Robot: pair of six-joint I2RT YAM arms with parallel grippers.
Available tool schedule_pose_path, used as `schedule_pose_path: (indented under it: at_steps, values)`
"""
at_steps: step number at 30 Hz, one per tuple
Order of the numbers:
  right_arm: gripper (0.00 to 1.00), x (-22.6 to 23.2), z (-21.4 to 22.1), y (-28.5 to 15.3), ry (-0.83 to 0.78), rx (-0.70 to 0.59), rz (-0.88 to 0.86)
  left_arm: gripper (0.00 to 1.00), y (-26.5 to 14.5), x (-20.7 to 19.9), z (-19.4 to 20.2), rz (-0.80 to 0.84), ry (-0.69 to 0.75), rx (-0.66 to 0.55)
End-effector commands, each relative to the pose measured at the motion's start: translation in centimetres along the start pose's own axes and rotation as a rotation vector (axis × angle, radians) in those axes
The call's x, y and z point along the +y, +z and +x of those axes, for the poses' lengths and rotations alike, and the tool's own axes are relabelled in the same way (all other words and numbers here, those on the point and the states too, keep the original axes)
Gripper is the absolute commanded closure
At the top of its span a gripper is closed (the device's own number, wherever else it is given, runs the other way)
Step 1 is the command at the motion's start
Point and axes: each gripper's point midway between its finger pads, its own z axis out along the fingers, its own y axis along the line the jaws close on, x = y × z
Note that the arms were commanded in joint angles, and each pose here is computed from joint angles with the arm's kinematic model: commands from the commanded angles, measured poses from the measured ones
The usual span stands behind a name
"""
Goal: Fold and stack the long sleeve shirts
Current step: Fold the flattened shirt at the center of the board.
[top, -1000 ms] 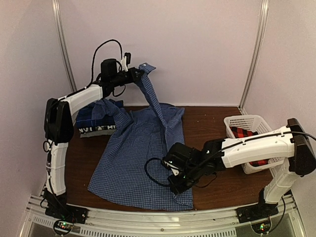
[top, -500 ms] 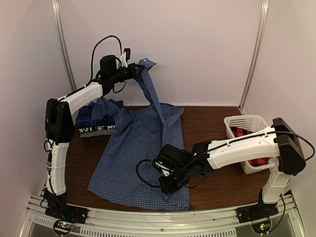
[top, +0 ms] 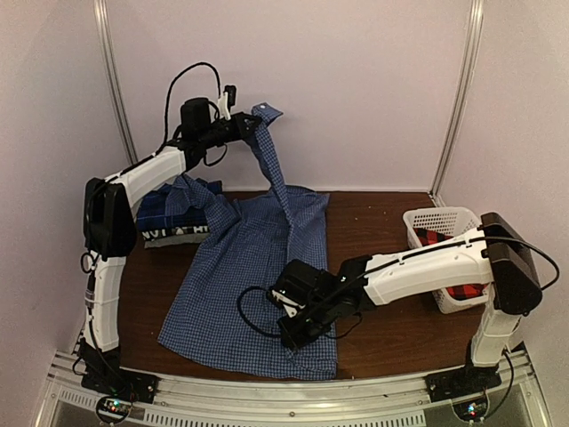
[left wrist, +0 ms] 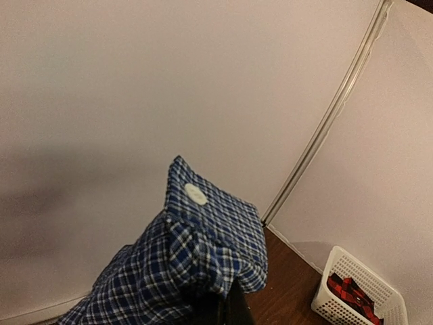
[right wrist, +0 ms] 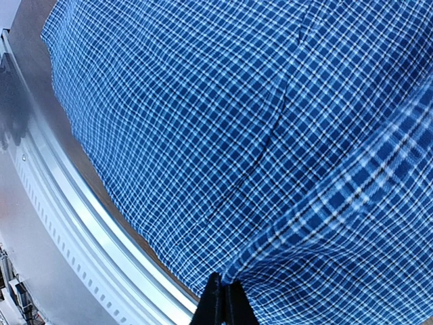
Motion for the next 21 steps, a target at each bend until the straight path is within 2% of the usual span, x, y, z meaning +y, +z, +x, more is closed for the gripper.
schedule_pose_path:
  at_steps: [1,4,9,12,14,21]
  values:
    - [0.92,0.5,-0.8,0.3,-0.003,-0.018,-0.039,1.0,0.0,0.3,1.4,0.019,0.001,0.018]
    - [0.83,0.7,-1.4,0.0,-0.005,-0.036,-0.052,1.0,0.0,0.8,3.0,0.015,-0.002,0.054]
    - [0.52,0.5,-4.8,-3.5,0.008,-0.162,-0.086,1.0,-0.5,1.4,5.9,0.019,-0.002,0.119]
    - [0.39,-1.3,-7.4,-6.7,0.04,-0.267,-0.078,1.0,-1.1,1.2,7.0,0.027,0.0,0.139]
    - [0.36,-3.7,-9.5,-9.1,0.085,-0.35,-0.051,1.0,-1.5,1.0,7.4,0.037,0.0,0.149]
    - [0.33,-12.3,-15.0,-15.9,0.258,-0.613,0.013,1.0,-3.6,-0.5,7.9,0.06,0.006,0.16]
